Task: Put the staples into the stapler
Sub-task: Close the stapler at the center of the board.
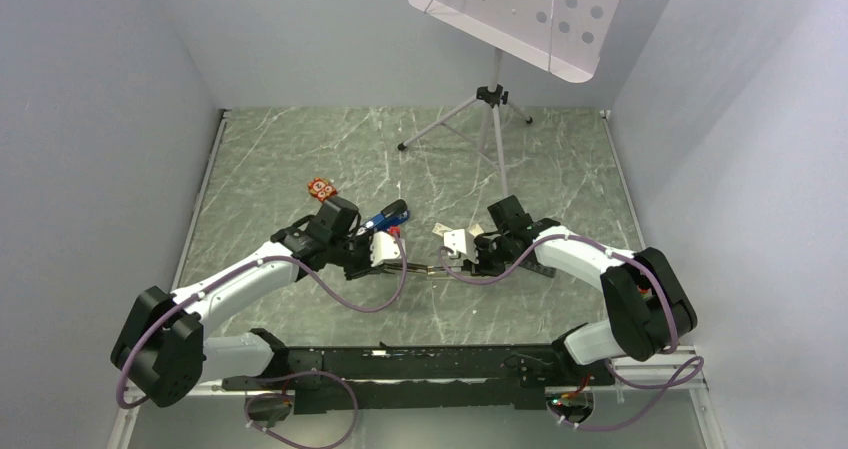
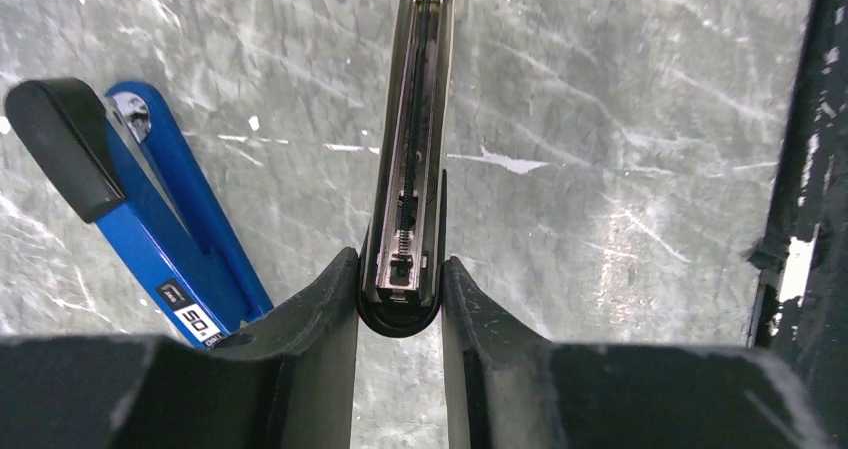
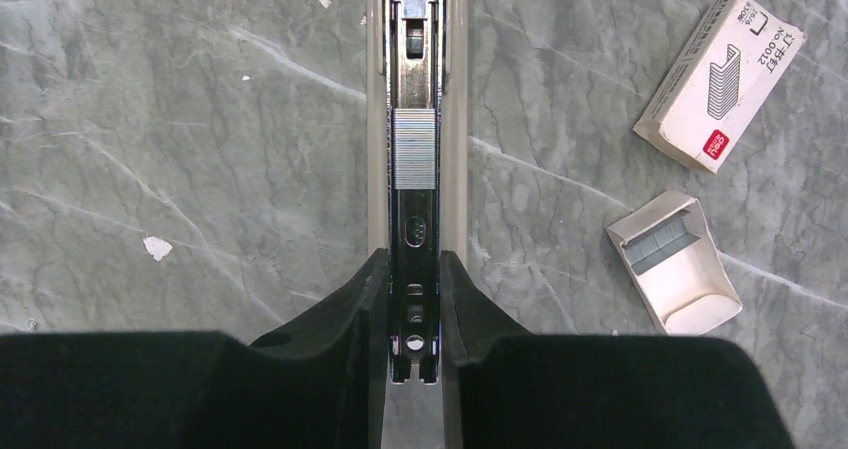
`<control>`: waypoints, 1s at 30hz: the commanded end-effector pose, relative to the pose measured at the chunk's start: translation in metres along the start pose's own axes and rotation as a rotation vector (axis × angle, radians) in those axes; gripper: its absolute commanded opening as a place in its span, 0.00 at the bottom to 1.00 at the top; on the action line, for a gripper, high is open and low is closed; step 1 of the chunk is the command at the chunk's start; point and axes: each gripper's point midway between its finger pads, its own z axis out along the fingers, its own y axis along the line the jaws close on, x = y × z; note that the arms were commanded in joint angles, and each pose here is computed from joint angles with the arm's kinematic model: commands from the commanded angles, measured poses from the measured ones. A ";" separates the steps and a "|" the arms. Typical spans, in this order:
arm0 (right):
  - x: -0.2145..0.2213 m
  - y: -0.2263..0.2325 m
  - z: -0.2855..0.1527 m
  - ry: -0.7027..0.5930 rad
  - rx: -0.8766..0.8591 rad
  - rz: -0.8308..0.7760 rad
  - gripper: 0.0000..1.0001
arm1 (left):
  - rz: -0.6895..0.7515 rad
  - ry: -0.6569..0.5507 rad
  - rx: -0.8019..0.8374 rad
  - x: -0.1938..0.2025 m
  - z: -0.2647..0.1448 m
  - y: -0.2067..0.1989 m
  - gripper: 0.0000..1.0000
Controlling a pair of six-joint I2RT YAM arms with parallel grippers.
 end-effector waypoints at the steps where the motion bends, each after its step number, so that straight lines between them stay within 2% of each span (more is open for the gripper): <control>1: -0.008 0.000 0.001 -0.022 -0.028 -0.008 0.05 | 0.062 -0.174 -0.060 -0.066 -0.013 0.022 0.00; 15: -0.013 0.001 0.006 -0.030 -0.041 0.004 0.05 | 0.033 -0.442 -0.030 -0.160 0.009 0.025 0.00; 24: -0.015 0.000 0.007 -0.040 -0.036 0.022 0.05 | -0.032 -0.490 0.050 -0.168 0.043 0.016 0.00; 30: -0.019 0.002 0.006 -0.056 -0.039 0.048 0.09 | -0.073 -0.493 0.095 -0.160 0.061 0.010 0.00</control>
